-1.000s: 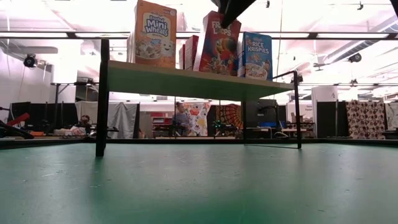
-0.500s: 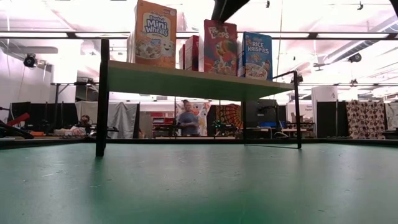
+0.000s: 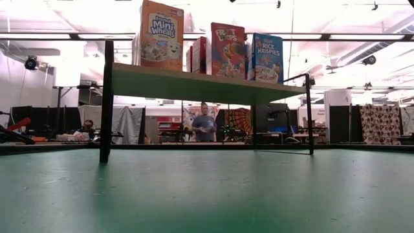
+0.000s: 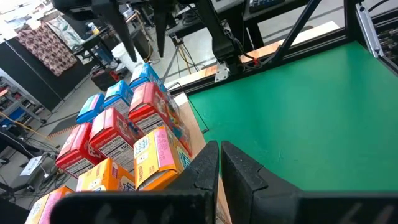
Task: Stack cereal on shelf
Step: Put the red cereal box on the shelf aligned with other red cereal boxes
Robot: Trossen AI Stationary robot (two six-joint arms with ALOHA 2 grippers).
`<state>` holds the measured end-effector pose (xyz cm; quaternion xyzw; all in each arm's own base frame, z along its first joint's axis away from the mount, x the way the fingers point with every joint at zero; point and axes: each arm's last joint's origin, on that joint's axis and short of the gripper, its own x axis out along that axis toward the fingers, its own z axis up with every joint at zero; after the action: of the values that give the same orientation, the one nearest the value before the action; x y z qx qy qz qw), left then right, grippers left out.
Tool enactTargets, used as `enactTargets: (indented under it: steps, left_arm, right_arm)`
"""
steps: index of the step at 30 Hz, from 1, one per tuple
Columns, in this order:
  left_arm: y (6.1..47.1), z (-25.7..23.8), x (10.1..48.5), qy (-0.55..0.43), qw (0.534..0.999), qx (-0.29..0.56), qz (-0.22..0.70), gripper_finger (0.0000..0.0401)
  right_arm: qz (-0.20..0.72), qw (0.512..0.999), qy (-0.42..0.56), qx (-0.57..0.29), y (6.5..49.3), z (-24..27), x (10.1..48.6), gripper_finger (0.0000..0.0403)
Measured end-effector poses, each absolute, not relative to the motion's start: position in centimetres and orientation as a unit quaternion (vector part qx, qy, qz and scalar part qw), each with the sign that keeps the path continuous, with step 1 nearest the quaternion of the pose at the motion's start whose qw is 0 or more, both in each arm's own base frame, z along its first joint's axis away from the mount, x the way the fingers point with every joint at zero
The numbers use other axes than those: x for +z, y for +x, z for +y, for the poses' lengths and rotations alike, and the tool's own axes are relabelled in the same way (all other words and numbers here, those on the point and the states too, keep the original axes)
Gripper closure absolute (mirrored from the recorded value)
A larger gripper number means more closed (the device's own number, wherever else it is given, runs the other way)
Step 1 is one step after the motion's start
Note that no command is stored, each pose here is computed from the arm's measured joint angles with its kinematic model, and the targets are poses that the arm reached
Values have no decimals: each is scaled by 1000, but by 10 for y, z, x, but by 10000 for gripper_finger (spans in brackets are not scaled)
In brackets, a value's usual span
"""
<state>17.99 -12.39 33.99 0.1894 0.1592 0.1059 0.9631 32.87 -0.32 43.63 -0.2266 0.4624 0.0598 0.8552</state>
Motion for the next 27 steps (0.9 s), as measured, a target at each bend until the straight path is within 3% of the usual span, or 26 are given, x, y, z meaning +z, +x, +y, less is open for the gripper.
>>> enactTargets:
  steps: [10,27]
  left_arm:
    - [180,-124,340,190,963,106,159,400]
    - [177,-121,349,240,954,97,153,400]
  right_arm:
    - [491,839,-230,38,313,-12,439,386]
    - [510,835,-205,33,322,-57,414,390]
